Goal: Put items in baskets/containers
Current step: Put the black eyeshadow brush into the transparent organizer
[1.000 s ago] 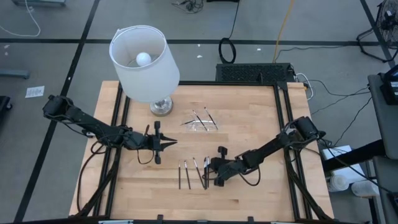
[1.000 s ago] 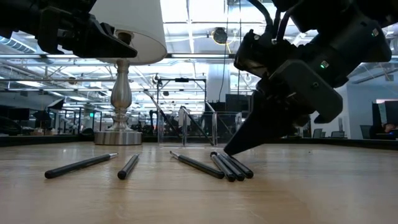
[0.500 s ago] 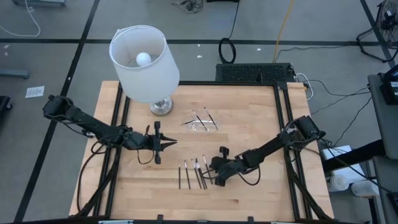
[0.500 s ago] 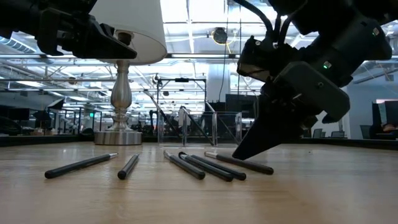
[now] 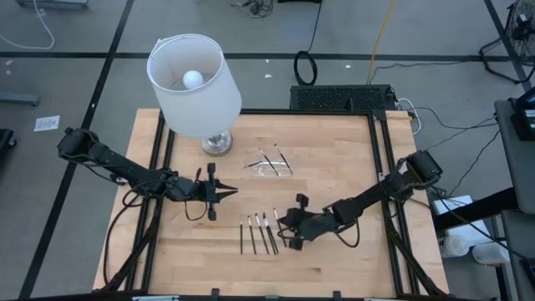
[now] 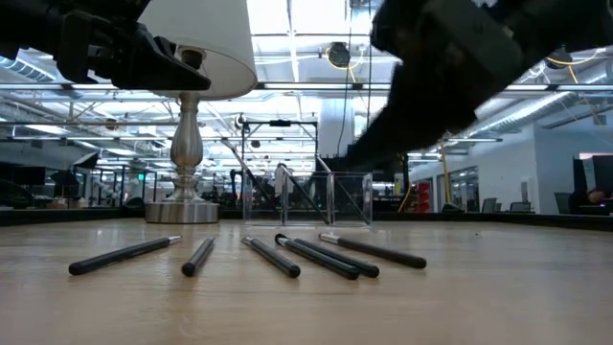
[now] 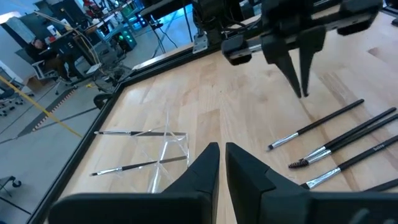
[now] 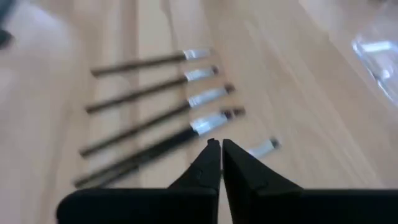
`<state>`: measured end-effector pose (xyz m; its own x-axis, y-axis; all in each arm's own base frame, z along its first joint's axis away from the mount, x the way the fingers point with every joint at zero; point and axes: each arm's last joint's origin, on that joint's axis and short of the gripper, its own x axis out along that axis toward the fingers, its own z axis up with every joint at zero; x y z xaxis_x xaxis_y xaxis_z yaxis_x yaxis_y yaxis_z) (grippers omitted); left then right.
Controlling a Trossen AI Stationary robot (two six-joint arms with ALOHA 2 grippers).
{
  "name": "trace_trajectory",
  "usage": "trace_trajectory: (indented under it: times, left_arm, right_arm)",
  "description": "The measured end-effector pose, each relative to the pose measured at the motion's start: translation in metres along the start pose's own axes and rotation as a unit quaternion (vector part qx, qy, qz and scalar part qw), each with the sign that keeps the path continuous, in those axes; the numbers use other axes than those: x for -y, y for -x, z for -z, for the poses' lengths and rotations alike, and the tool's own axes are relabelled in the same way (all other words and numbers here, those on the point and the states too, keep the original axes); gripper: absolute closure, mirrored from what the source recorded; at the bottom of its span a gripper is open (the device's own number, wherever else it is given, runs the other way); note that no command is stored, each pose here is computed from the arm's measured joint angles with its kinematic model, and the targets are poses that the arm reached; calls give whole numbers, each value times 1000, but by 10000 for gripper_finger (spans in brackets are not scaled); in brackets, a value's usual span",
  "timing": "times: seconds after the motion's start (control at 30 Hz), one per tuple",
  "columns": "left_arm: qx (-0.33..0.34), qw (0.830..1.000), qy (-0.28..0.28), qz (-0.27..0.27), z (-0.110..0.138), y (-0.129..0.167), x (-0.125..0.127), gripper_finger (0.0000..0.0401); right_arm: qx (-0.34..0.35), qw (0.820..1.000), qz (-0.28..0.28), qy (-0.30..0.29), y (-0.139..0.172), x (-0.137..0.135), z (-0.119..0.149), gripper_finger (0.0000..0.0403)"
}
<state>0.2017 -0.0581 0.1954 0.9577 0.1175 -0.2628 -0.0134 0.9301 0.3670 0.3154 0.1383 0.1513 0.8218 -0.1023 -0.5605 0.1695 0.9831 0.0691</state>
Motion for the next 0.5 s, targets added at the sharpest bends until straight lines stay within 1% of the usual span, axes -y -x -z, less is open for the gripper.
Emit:
trace_trajectory:
  times: [0.1, 0.17, 0.23, 0.3, 0.4, 0.43, 0.5]
  left_arm:
    - [-1, 1000, 3, 0, 0, 0, 0, 364]
    - [-1, 1000, 4, 0, 0, 0, 0, 364]
    - [-1, 1000, 4, 0, 0, 0, 0, 364]
    - [-2, 1000, 4, 1, 0, 0, 0, 364]
    - [-5, 1000, 3, 1, 1, 0, 0, 364]
    - [-6, 1000, 2, 2, 1, 0, 0, 364]
    - [-6, 1000, 2, 2, 1, 0, 0, 364]
  right_arm:
    - [21, 999, -6, -26, 1, -5, -13, 346]
    - [21, 998, 13, -64, 0, -4, -18, 308]
    - [13, 993, 39, -114, -2, 1, -19, 271]
    - [-1, 988, 49, -149, -4, 7, -18, 238]
    - [-22, 981, 40, -189, -10, 11, -15, 205]
    - [-33, 979, 35, -199, -14, 11, -12, 198]
    - [-61, 976, 44, -205, -22, 13, -1, 189]
